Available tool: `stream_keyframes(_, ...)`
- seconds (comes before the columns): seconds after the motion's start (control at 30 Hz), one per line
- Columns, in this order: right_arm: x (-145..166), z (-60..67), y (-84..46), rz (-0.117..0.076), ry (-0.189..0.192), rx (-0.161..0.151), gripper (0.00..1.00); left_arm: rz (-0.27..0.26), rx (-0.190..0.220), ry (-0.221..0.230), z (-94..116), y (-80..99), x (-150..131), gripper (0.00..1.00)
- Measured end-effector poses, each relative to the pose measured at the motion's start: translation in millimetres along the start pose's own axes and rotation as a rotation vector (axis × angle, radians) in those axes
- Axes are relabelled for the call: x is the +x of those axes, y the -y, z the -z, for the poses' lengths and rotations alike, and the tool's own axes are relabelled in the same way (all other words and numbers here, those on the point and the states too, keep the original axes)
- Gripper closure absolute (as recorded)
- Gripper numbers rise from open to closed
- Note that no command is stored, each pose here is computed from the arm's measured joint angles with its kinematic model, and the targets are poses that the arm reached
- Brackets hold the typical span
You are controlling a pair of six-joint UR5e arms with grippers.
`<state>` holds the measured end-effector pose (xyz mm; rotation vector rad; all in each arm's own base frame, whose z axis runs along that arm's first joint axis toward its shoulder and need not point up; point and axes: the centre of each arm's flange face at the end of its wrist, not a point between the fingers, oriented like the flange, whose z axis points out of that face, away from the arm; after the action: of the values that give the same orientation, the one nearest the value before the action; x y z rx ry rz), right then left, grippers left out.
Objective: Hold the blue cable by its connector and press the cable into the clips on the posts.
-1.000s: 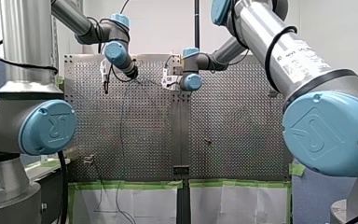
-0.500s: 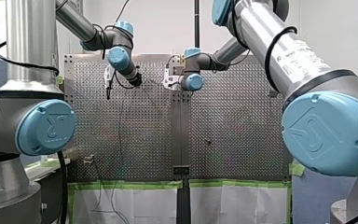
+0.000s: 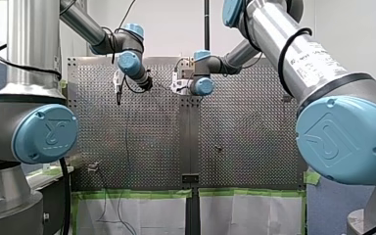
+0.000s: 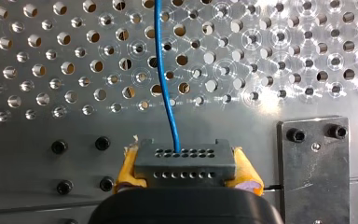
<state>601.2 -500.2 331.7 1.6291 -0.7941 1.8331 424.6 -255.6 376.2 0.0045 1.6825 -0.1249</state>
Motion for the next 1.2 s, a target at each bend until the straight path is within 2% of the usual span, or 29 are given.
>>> stream_keyframes(0.1, -0.1, 0.0, 0.0, 0.0, 0.0, 0.0, 1.0, 0.007, -0.007, 0.015, -6.0, 5.4, -0.7, 0.02)
stream_keyframes(0.27, -0.6, -0.2, 0.0, 0.0, 0.0, 0.0, 1.0, 0.03, -0.019, 0.065, -11.6, 12.0, -11.7, 0.02)
stream_keyframes(0.4, -0.7, -0.2, 0.0, 0.0, 0.0, 0.0, 1.0, 0.036, -0.02, 0.082, -13.7, 14.0, -17.4, 0.02)
stream_keyframes(0.7, -0.6, -0.1, 0.0, 0.0, 0.0, 0.001, 1.0, 0.025, -0.023, 0.05, -26.6, 17.0, -7.3, 0.02)
stream_keyframes(0.97, -0.3, -0.1, 0.0, 0.0, 0.0, 0.001, 1.0, 0.03, -0.05, 0.075, -37.8, 15.1, -17.8, 0.02)
stream_keyframes(1.2, -1.0, 0.2, 1.5, 0.0, 0.001, 0.002, 1.0, 0.012, -0.053, 0.057, -49.2, 19.3, -11.0, 0.02)
